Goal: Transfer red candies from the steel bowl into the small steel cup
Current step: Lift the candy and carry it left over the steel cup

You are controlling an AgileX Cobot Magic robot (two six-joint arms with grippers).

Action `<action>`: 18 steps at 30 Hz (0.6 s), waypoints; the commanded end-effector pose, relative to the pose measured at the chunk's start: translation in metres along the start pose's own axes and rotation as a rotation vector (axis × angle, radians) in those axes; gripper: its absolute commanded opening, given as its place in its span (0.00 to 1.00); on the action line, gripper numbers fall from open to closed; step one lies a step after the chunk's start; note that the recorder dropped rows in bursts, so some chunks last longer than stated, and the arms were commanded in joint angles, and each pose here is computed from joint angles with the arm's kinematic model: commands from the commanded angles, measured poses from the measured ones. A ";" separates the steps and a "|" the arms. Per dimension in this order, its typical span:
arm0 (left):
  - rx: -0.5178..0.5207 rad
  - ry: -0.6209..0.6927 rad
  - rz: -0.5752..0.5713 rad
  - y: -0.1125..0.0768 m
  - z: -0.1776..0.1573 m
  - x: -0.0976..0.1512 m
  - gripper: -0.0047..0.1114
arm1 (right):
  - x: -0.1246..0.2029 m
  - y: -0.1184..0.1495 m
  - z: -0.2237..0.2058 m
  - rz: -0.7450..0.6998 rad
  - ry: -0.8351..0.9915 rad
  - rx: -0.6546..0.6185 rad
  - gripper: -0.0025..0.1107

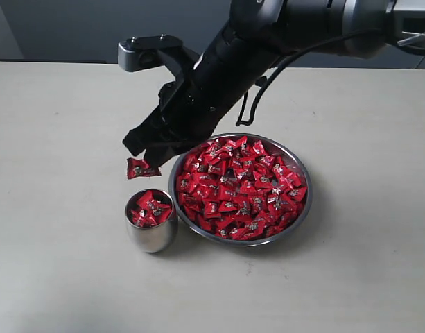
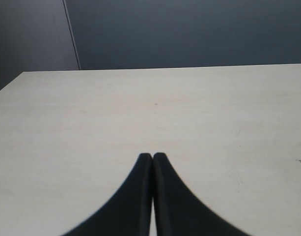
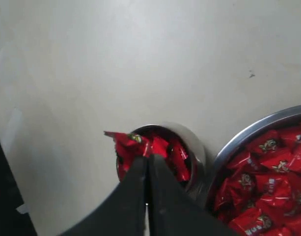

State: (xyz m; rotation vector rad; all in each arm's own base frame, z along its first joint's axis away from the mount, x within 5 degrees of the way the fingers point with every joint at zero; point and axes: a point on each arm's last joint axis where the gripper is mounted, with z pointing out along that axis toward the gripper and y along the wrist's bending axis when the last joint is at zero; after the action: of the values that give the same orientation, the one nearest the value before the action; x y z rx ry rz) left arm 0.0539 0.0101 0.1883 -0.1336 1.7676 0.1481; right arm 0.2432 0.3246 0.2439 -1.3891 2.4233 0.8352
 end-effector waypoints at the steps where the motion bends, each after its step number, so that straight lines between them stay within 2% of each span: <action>1: -0.001 -0.002 -0.002 0.000 0.000 0.001 0.04 | 0.002 0.003 0.008 0.011 0.039 -0.015 0.01; 18: -0.001 -0.002 -0.002 0.000 0.000 0.001 0.04 | 0.009 0.000 0.024 0.074 0.110 -0.018 0.01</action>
State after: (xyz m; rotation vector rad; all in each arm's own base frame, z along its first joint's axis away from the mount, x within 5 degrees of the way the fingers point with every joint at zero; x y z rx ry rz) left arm 0.0539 0.0101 0.1883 -0.1336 1.7676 0.1481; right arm 0.2369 0.3314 0.2211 -1.3853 2.5658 0.8229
